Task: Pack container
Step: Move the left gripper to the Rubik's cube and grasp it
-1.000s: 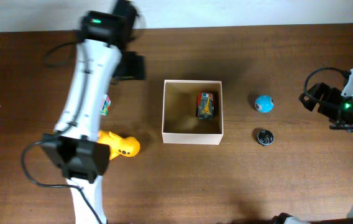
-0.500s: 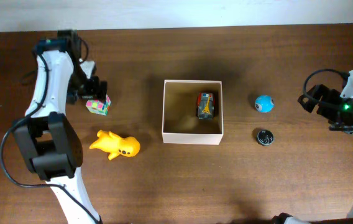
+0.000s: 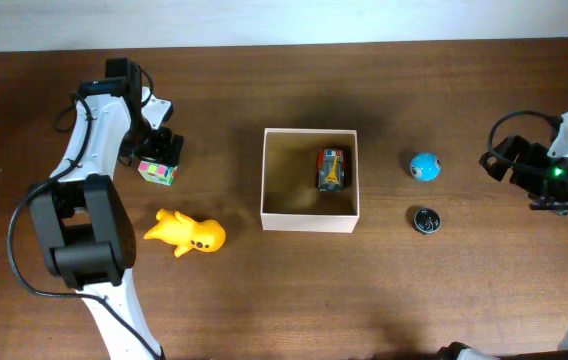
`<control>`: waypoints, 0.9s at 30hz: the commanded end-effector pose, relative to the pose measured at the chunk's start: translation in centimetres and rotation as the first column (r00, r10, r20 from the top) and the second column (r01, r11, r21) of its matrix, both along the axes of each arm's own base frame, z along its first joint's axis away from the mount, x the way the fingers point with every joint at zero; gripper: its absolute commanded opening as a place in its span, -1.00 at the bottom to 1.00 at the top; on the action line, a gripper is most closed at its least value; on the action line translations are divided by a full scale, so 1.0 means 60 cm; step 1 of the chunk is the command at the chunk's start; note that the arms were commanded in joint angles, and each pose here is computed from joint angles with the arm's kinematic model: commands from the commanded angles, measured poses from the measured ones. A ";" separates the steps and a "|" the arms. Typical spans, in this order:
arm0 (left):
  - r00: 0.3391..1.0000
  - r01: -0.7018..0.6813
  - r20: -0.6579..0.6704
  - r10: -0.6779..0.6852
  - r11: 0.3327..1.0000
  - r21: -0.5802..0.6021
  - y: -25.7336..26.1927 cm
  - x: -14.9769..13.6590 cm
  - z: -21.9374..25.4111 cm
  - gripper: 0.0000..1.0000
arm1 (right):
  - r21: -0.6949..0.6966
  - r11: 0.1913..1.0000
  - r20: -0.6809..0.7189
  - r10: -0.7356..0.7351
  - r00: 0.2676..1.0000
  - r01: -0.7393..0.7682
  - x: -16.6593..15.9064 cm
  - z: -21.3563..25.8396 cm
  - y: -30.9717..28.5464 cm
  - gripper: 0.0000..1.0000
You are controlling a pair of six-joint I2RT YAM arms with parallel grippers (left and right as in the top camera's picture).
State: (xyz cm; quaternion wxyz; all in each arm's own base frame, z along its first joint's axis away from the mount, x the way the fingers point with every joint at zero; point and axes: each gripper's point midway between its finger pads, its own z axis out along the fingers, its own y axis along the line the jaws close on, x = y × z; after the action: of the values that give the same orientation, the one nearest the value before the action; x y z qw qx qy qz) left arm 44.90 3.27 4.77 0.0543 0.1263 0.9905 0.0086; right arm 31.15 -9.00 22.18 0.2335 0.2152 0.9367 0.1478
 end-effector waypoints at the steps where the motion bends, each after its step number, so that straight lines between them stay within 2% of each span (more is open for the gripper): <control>1: 0.998 0.055 -0.023 -0.056 0.998 -0.023 -0.006 -0.012 -0.017 0.91 | -0.014 1.000 0.043 0.013 0.999 -0.013 0.005 0.019 0.001 0.97; 3: 0.998 0.054 -0.034 -0.055 0.998 -0.022 -0.005 -0.018 -0.027 0.79 | -0.015 1.000 0.044 0.013 0.999 -0.013 0.005 0.020 0.001 0.97; 4: 0.998 0.053 -0.036 -0.053 0.998 -0.020 -0.004 -0.020 -0.029 0.54 | -0.015 1.000 0.044 0.013 0.999 -0.013 0.005 0.020 0.001 0.97; 5: 0.998 0.052 -0.033 -0.053 0.998 -0.020 -0.004 -0.019 -0.029 0.40 | -0.014 1.000 0.043 0.013 0.999 -0.013 0.005 0.020 0.001 0.97; 7: 0.998 0.052 -0.021 -0.053 0.998 -0.017 -0.003 -0.014 -0.029 0.27 | -0.015 1.000 0.044 0.013 0.999 -0.013 0.005 0.020 0.001 0.97; 13: 0.999 -0.018 -0.035 0.018 1.000 -0.022 -0.005 -0.016 -0.013 0.14 | -0.012 1.000 0.039 0.014 0.999 -0.013 0.004 0.019 0.002 0.97; 17: 0.998 -0.062 -0.018 0.061 0.998 -0.028 -0.028 -0.009 0.059 0.09 | -0.013 1.000 0.040 0.013 0.999 -0.013 0.004 0.019 0.001 0.97; 22: 0.994 -0.077 0.072 0.080 0.996 -0.048 -0.087 0.002 0.177 -0.04 | -0.012 1.000 0.039 0.013 0.999 -0.013 0.004 0.019 0.002 0.97; 27: 0.969 -0.195 0.128 0.213 0.971 -0.140 -0.189 -0.019 0.262 -0.10 | -0.011 1.000 0.036 0.013 0.999 -0.013 0.003 0.018 0.002 0.98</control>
State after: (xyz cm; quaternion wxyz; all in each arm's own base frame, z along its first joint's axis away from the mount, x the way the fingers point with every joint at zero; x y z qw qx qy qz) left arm 44.55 -4.07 15.67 0.0803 0.0882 0.9928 -0.0059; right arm 31.19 -9.02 22.20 0.2346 0.2149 0.9365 0.1477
